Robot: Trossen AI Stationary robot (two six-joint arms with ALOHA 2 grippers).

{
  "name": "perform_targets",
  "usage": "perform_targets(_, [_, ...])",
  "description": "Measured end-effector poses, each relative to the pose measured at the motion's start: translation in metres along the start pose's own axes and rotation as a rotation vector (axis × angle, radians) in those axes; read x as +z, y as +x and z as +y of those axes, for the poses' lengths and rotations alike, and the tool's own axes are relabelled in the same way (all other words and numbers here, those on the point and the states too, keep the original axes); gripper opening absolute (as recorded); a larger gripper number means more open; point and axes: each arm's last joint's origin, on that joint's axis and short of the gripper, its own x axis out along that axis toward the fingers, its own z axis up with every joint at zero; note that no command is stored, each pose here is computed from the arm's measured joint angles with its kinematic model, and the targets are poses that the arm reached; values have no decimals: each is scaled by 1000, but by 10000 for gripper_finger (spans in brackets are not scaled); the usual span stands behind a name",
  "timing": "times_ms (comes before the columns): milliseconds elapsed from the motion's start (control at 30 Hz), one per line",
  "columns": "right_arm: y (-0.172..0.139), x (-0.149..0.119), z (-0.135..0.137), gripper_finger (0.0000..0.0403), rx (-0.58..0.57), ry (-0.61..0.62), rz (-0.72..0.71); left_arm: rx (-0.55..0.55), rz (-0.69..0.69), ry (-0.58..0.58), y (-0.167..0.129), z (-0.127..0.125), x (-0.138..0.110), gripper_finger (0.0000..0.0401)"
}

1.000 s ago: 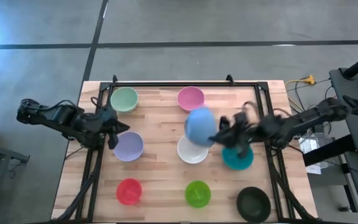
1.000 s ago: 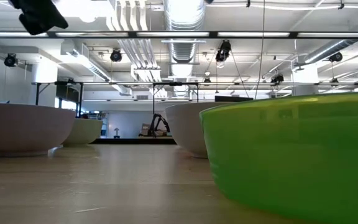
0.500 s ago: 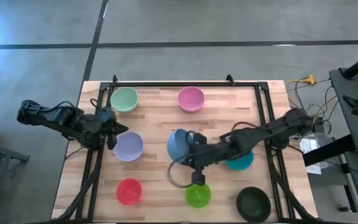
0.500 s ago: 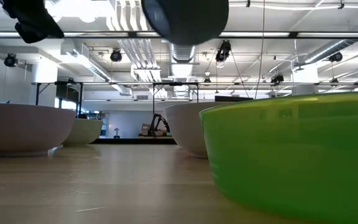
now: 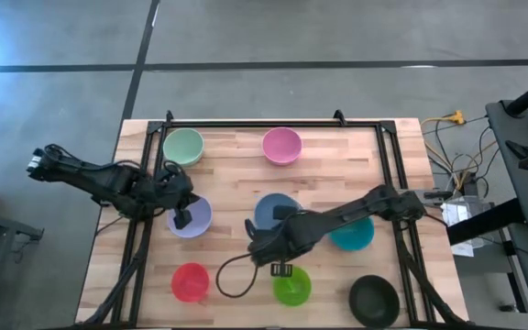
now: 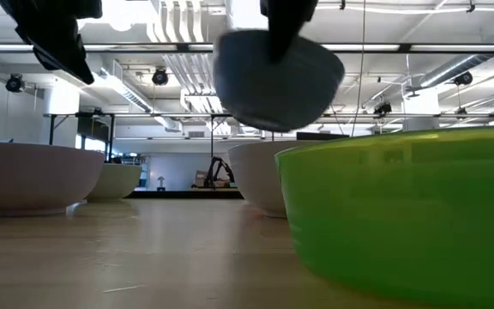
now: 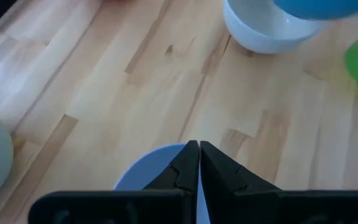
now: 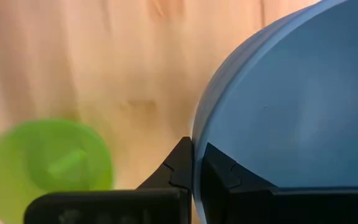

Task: Nest bowls inside each other
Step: Stack the top light blue bowl on top of the white bowl

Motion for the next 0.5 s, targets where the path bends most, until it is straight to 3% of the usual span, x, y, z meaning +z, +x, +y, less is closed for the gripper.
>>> perform_targets(500, [32, 8, -18, 9, -42, 7, 117, -58, -75, -36, -21, 11, -4, 0])
